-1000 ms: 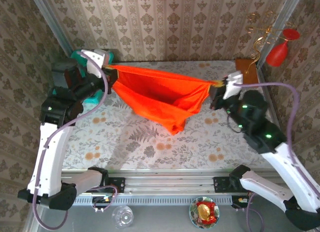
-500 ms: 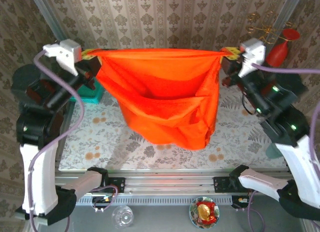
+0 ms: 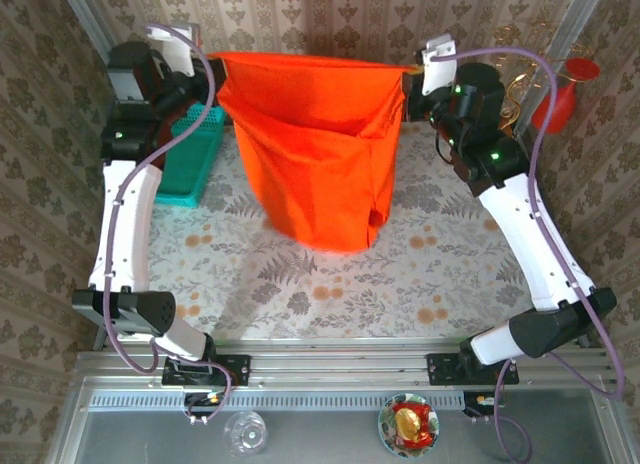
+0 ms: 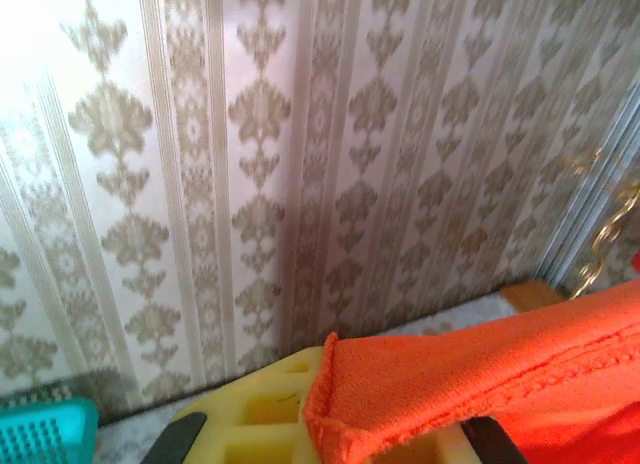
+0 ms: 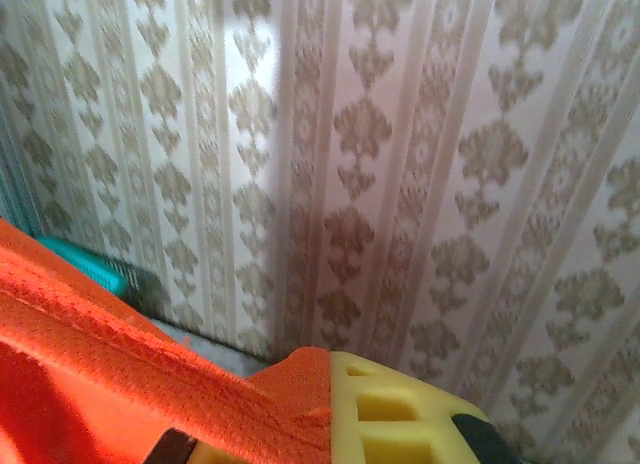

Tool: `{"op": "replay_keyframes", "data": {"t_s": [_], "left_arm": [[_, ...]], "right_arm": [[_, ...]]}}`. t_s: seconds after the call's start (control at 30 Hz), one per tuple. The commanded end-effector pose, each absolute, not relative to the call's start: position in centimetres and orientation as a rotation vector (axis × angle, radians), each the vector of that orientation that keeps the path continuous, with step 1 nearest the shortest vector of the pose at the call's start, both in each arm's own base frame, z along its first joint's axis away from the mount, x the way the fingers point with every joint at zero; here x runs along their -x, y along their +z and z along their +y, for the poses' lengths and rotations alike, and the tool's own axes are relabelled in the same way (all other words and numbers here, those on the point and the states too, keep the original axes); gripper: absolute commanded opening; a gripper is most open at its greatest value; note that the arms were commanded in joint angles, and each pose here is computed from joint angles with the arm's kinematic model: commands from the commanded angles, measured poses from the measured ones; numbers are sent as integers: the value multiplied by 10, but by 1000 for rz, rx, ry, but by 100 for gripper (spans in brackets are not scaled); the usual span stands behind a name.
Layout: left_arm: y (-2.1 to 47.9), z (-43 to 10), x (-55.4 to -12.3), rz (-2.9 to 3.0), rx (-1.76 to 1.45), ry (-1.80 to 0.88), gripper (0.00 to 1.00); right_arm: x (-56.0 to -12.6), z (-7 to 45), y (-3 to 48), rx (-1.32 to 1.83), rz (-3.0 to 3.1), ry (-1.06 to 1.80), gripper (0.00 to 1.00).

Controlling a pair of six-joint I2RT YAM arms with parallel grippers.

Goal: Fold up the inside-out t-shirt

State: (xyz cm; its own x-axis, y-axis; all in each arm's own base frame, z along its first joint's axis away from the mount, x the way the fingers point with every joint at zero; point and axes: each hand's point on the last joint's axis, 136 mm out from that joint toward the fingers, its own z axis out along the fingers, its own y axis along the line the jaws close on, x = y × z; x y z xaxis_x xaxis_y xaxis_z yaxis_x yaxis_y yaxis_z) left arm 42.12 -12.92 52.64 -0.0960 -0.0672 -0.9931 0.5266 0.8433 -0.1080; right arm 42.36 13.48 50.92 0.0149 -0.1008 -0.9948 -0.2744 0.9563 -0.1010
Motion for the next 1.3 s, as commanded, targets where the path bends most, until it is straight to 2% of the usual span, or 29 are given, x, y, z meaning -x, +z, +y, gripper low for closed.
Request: {"op": "replay_keyframes", "data": {"t_s": [0.0,0.13,0.23,0.5,0.63,0.7,0.87,1.03,1.13,1.17,1.27], "left_arm": [[591,-124,-368,1402,-383,-551,0],[545,-124,-350,1469,-376,-585,0],[484,-125,-334,1557,-350,-633,0],[282,-158,-296,1897,-304,-798,0],[227,-174,-283,1987,-294,-827,0],[213,-181,-278,2023,-300,-841,0],[211,-193,-275,2047,-342,-839,0],[217,-197,-278,2062,-367,-822,0],[219,-201,-278,2082,-392,-829,0],[220,-204,-277,2084,-409,-841,0],[225,-211,-272,2082,-475,-874,0]], "right_arm": [[-389,123,563,269,1420,169,0],[-372,127,527,309,1501,220,0],[-363,134,466,346,1633,288,0],[-336,140,248,228,2085,447,0],[-314,136,156,88,2314,468,7],[-305,132,133,20,2379,466,10],[-284,133,121,-67,2452,453,24],[-265,154,138,-20,2475,471,35],[-254,184,156,68,2439,552,40],[-250,200,163,122,2416,595,39],[-240,245,176,271,2356,672,20]]}}
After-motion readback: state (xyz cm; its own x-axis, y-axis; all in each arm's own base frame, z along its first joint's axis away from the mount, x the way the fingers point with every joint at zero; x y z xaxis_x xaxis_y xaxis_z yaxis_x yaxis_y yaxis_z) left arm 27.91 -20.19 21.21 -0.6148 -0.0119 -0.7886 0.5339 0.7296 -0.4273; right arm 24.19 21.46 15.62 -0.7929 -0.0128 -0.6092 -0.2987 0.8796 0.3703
